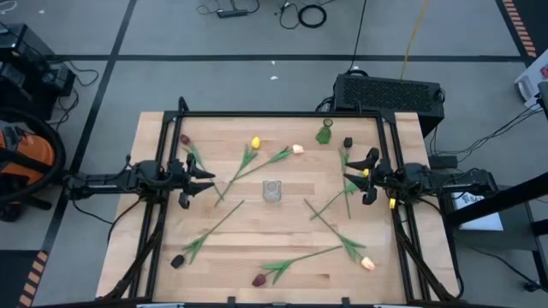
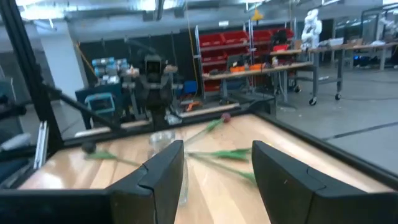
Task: Sort flowers into vase by color
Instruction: Put the right yellow tulip into the green vase
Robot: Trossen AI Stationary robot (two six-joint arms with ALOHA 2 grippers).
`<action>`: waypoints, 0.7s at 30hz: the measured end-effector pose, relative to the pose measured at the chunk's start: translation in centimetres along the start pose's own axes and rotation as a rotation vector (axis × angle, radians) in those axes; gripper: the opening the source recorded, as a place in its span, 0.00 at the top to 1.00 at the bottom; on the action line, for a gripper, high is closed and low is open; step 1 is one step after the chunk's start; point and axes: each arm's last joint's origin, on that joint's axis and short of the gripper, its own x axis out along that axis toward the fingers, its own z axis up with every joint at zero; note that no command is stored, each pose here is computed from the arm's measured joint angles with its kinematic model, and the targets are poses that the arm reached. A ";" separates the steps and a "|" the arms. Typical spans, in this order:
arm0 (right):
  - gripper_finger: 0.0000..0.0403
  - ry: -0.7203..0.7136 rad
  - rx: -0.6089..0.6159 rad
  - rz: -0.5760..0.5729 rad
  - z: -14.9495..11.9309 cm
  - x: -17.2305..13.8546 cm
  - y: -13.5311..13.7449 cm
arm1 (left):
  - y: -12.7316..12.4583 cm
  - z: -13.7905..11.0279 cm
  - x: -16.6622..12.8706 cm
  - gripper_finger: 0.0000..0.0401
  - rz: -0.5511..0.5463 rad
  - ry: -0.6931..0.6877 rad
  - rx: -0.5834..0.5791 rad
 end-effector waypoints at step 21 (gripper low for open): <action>0.55 0.078 -0.033 -0.090 1.1 0.6 0.1 | 0.0 0.0 0.0 0.64 0.000 0.000 0.000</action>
